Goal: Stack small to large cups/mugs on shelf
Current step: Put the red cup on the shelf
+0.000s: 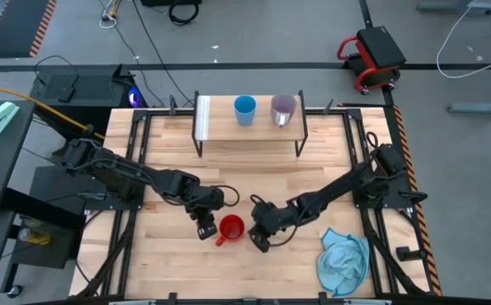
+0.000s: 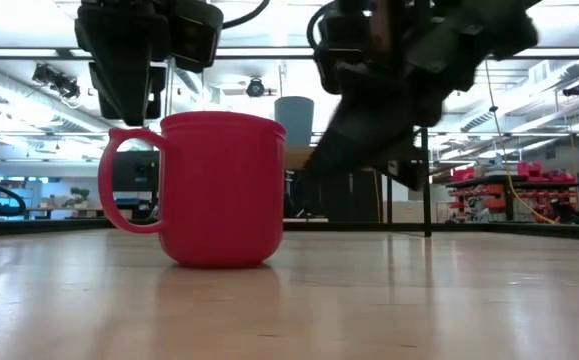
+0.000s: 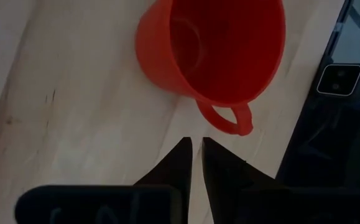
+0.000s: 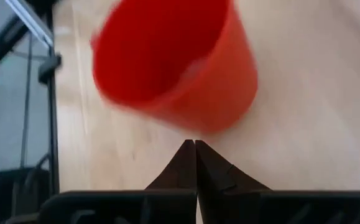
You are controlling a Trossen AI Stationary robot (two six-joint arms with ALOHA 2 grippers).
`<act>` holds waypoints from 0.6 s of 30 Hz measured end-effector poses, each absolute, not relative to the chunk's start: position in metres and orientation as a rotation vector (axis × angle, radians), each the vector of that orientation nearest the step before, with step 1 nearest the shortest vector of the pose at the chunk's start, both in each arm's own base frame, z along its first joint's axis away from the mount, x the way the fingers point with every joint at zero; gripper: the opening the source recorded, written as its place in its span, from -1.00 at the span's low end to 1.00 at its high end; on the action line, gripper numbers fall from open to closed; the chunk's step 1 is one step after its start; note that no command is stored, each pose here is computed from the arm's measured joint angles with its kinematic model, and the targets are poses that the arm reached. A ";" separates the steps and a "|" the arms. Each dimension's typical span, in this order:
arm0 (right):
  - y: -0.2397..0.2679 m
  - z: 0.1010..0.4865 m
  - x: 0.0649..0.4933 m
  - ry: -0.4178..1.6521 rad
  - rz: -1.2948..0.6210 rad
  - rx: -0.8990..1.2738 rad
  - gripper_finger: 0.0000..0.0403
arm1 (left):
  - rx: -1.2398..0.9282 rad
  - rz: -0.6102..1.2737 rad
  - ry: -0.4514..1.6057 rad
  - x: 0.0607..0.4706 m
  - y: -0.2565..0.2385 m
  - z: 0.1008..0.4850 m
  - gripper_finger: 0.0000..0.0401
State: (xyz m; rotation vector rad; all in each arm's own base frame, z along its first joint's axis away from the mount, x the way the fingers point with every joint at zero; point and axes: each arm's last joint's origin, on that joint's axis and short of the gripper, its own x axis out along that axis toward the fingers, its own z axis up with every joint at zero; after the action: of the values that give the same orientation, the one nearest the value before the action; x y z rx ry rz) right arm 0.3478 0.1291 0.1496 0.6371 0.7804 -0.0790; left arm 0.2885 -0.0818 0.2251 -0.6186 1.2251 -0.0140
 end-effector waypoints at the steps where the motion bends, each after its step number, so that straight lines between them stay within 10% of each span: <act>1: 0.127 0.151 0.349 0.766 -0.075 0.636 -1.00 | -0.618 -0.014 1.225 0.289 -0.082 0.225 -0.77; 18: 0.099 0.154 0.362 0.715 -0.062 0.609 -1.00 | -0.635 -0.014 1.215 0.291 -0.078 0.226 -0.75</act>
State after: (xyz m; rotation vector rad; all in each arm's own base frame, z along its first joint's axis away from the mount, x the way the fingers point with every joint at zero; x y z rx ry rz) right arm 0.3619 0.0987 0.1541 0.6092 0.7148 -0.0622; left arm 0.2906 -0.0776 0.2256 -0.6347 1.2147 -0.0143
